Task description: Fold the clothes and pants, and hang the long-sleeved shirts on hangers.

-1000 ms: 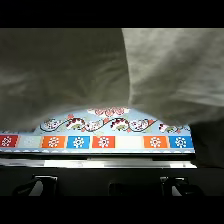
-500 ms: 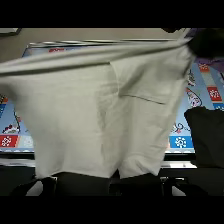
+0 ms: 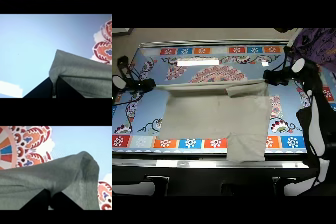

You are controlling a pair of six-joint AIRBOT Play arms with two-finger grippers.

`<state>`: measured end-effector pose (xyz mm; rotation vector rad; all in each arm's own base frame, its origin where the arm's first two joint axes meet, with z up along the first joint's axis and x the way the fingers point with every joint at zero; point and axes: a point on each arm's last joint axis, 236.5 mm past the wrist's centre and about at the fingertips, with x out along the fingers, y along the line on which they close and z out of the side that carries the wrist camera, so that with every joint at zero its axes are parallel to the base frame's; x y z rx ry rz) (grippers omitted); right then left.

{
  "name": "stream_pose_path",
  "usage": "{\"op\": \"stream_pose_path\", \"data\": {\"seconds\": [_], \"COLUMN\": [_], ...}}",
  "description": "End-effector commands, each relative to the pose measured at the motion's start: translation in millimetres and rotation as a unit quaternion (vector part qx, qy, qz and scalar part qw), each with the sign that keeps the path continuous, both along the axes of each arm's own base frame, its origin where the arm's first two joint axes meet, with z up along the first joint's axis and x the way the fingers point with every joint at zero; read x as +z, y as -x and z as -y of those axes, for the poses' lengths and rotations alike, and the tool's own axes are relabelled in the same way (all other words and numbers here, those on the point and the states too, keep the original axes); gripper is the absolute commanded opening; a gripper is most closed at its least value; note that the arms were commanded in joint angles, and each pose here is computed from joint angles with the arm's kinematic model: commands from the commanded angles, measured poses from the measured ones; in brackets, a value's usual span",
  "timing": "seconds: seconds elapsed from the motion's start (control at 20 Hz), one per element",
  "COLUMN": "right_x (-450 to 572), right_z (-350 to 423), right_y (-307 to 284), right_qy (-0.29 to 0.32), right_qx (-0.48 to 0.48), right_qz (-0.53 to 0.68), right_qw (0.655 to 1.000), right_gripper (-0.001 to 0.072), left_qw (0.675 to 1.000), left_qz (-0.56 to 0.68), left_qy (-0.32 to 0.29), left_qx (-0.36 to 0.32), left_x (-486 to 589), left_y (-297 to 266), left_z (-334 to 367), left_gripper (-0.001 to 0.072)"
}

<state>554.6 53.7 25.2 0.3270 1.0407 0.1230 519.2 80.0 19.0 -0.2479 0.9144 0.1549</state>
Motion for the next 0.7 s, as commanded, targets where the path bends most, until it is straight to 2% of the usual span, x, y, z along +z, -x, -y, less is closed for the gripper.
{"op": "stream_pose_path", "data": {"seconds": [0.0, 0.3, 0.65], "right_x": [-44.3, -68.8, -79.0], "right_z": [-1.6, 12.6, 10.9], "right_y": [-4.7, 52.0, 72.1], "right_qy": [-0.001, 0.046, 0.043], "right_qx": [0.004, 0.04, 0.051], "right_qz": [-0.029, -0.151, -0.197], "right_qw": [1.0, 0.987, 0.978], "right_gripper": [0.0035, 0.0036, 0.0036], "left_qw": [0.999, 0.986, 0.97], "left_qz": [-0.037, -0.161, -0.238], "left_qy": [0.016, 0.041, 0.054], "left_qx": [0.003, -0.012, -0.021], "left_x": [-53.2, -86.4, -101.4], "left_y": [-5.9, 44.2, 78.3], "left_z": [7.3, 20.7, 28.0], "left_gripper": [0.0014, 0.0015, 0.0016]}}
